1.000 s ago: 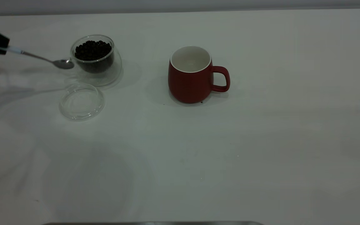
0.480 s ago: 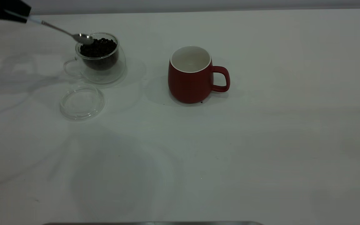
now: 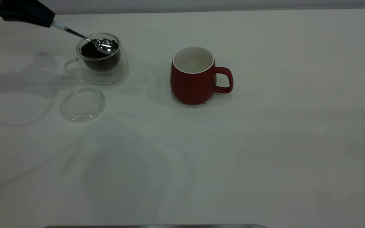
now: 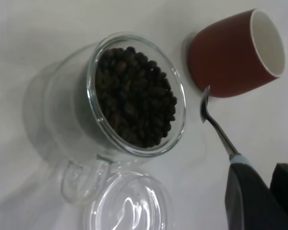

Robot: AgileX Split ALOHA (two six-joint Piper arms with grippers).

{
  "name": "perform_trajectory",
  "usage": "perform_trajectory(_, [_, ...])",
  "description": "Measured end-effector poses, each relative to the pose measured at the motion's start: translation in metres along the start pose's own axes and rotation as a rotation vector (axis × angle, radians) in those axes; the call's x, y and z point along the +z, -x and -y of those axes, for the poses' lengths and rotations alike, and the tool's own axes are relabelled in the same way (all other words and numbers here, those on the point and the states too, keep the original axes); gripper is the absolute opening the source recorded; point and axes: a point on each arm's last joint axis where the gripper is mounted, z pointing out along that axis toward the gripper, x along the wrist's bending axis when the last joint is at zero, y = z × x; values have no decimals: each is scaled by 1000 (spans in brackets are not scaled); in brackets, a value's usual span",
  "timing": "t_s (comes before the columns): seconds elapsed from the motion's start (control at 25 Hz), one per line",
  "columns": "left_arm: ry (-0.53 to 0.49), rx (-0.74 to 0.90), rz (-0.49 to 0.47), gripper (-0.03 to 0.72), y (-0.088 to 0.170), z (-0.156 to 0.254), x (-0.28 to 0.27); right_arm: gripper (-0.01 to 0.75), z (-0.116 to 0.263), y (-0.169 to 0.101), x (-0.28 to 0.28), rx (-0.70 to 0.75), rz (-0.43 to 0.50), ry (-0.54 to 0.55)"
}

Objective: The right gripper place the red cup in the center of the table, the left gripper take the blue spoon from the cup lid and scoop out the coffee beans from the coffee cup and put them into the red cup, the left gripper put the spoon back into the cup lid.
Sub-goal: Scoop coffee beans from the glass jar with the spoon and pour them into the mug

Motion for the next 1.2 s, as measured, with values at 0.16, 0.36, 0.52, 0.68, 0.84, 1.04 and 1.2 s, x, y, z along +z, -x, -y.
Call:
perform_trajectory(0.16, [9, 33, -28, 120, -3, -1, 0, 588, 0, 0, 0, 0, 0, 0])
perform_trajectory(0.36, [27, 65, -76, 120, -7, -3, -1, 588, 0, 0, 0, 0, 0, 0])
perform_trajectory(0.52, [45, 71, -112, 120, -11, -4, -6, 588, 0, 0, 0, 0, 0, 0])
perform_trajectory(0.68, [50, 70, -147, 120, -21, 0, -1, 588, 0, 0, 0, 0, 0, 0])
perform_trajectory(0.84, [59, 34, -131, 120, -31, 7, 10, 588, 0, 0, 0, 0, 0, 0])
perform_trajectory(1.04, [92, -104, -99, 120, -36, 11, 17, 588, 0, 0, 0, 0, 0, 0])
perform_trajectory(1.2, [101, -281, -90, 120, -36, 11, 18, 588, 0, 0, 0, 0, 0, 0])
